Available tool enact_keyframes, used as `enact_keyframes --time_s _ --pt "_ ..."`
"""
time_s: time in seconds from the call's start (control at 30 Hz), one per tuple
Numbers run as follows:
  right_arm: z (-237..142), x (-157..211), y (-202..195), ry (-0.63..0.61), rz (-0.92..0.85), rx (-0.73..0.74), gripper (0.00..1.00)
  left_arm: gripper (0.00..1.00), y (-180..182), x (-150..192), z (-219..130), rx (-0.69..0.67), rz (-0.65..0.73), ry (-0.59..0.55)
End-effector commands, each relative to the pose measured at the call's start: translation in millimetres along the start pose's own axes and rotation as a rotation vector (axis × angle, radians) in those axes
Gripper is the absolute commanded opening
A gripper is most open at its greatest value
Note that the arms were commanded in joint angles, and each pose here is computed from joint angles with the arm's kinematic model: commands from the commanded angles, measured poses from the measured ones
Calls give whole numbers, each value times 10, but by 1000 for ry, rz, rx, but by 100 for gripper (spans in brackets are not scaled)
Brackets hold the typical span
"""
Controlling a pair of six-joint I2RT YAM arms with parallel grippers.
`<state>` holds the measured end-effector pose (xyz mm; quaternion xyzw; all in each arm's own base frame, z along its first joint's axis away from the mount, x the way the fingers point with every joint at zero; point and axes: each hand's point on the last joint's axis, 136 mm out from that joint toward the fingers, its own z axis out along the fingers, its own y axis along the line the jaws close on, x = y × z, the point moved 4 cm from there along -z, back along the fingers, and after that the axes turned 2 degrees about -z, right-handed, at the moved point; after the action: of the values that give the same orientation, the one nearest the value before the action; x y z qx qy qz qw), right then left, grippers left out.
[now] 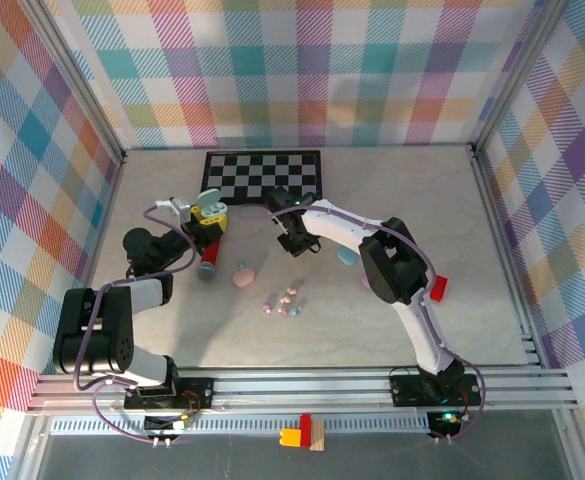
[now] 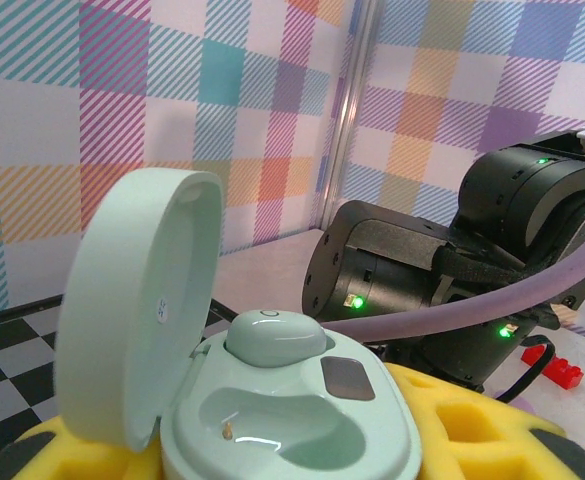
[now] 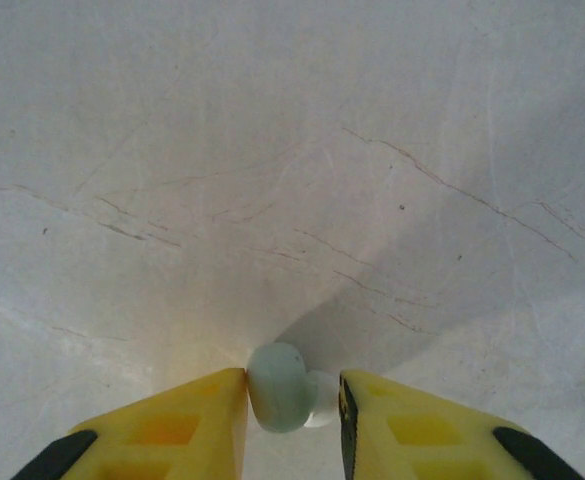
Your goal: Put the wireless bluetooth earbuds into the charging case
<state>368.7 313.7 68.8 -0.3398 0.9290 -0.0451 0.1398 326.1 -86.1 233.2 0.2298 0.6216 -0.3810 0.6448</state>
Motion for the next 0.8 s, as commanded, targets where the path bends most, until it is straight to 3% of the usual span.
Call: enact_keyframes --time_s 0.0,0.43,0.77 --pt "48 1 20 24 -5 17 28 33 -29 -80 -32 22 56 -25" --pt "10 -2 -24 19 9 37 19 33 -22 -65 -21 27 49 -21" --pt "-580 18 -206 -128 178 -88 19 33 -81 -89 66 44 58 -29"
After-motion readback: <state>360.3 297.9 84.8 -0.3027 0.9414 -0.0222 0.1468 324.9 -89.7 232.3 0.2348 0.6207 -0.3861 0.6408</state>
